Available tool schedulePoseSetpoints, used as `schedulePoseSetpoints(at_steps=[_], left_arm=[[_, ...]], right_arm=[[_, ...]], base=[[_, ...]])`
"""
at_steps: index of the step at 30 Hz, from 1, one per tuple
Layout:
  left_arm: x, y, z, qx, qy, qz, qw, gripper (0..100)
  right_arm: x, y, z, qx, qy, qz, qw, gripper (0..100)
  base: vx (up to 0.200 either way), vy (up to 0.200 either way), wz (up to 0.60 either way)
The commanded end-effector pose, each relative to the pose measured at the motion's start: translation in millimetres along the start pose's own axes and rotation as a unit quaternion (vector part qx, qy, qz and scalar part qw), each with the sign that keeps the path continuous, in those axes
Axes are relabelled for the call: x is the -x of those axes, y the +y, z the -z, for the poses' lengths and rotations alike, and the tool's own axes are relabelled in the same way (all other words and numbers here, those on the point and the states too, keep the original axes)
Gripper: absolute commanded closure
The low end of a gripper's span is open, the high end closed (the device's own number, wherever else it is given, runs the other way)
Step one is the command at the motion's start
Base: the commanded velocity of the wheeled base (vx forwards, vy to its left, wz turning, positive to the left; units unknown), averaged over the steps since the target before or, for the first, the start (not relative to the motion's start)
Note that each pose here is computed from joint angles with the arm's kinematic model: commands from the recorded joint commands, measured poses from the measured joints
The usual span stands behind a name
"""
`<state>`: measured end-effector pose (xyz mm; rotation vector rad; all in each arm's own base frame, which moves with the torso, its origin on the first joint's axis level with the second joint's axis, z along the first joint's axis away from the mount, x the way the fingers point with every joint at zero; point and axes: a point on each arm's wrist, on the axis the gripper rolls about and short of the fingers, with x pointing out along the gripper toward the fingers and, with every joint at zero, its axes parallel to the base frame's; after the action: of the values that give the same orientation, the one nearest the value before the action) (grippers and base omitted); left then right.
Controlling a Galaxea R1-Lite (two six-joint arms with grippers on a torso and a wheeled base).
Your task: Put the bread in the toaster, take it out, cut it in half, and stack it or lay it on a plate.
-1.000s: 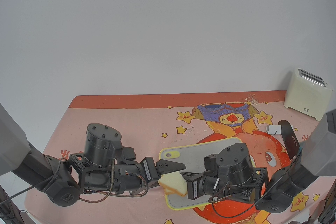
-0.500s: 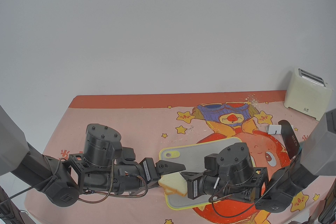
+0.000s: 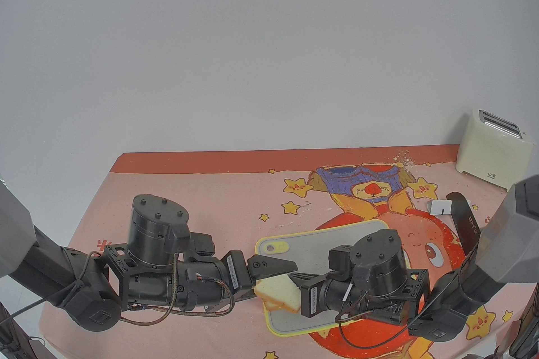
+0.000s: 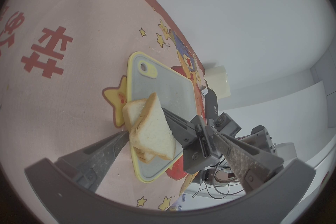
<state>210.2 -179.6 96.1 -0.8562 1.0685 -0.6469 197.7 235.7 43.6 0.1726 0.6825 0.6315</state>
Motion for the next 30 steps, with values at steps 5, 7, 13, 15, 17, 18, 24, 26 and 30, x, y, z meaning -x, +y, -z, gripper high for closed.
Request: schedulePoseSetpoints(at_steps=[5,7,13,15,17,18,24,26,30], left_arm=[[2.0,-1.2,-1.1,-0.001,-0.005,0.003,1.0000,0],[1.9,-1.1,-1.0,-0.001,-0.005,0.002,1.0000,0],[0.9,1.7,0.0,0.003,0.001,-0.009,1.0000,0],[0.9,1.8,0.1,0.003,0.002,-0.010,0.9999,0],[0.9,1.8,0.1,0.004,0.002,-0.010,0.9999,0],[0.5,1.6,-0.3,0.003,0.001,-0.009,1.0000,0],[-0.2,0.7,-0.6,0.004,0.002,-0.007,1.0000,0],[-0.3,0.4,-0.8,0.004,0.002,-0.007,1.0000,0],[-0.6,0.6,-0.8,0.005,0.002,-0.007,1.0000,0]], right_arm=[[2.3,-2.4,0.1,-0.001,0.000,0.003,1.0000,100],[2.3,-4.5,-1.8,-0.004,-0.003,0.006,1.0000,100],[2.2,-5.8,-2.4,-0.004,-0.004,0.008,1.0000,100],[2.2,-5.4,-2.2,-0.004,-0.003,0.007,1.0000,100],[2.2,-5.4,-2.2,-0.004,-0.003,0.007,1.0000,100],[2.2,-5.4,-2.2,-0.004,-0.003,0.007,1.0000,100],[0.8,-4.8,0.0,-0.003,0.001,0.007,1.0000,100],[0.2,-4.3,1.1,-0.002,0.003,0.007,1.0000,100],[0.2,-4.3,1.1,-0.002,0.003,0.007,1.0000,100]], base=[[0.000,0.000,0.00],[0.000,0.000,0.00],[0.000,0.000,0.00],[0.000,0.000,0.00],[0.000,0.000,0.00],[0.000,0.000,0.00],[0.000,0.000,0.00],[0.000,0.000,0.00],[0.000,0.000,0.00]])
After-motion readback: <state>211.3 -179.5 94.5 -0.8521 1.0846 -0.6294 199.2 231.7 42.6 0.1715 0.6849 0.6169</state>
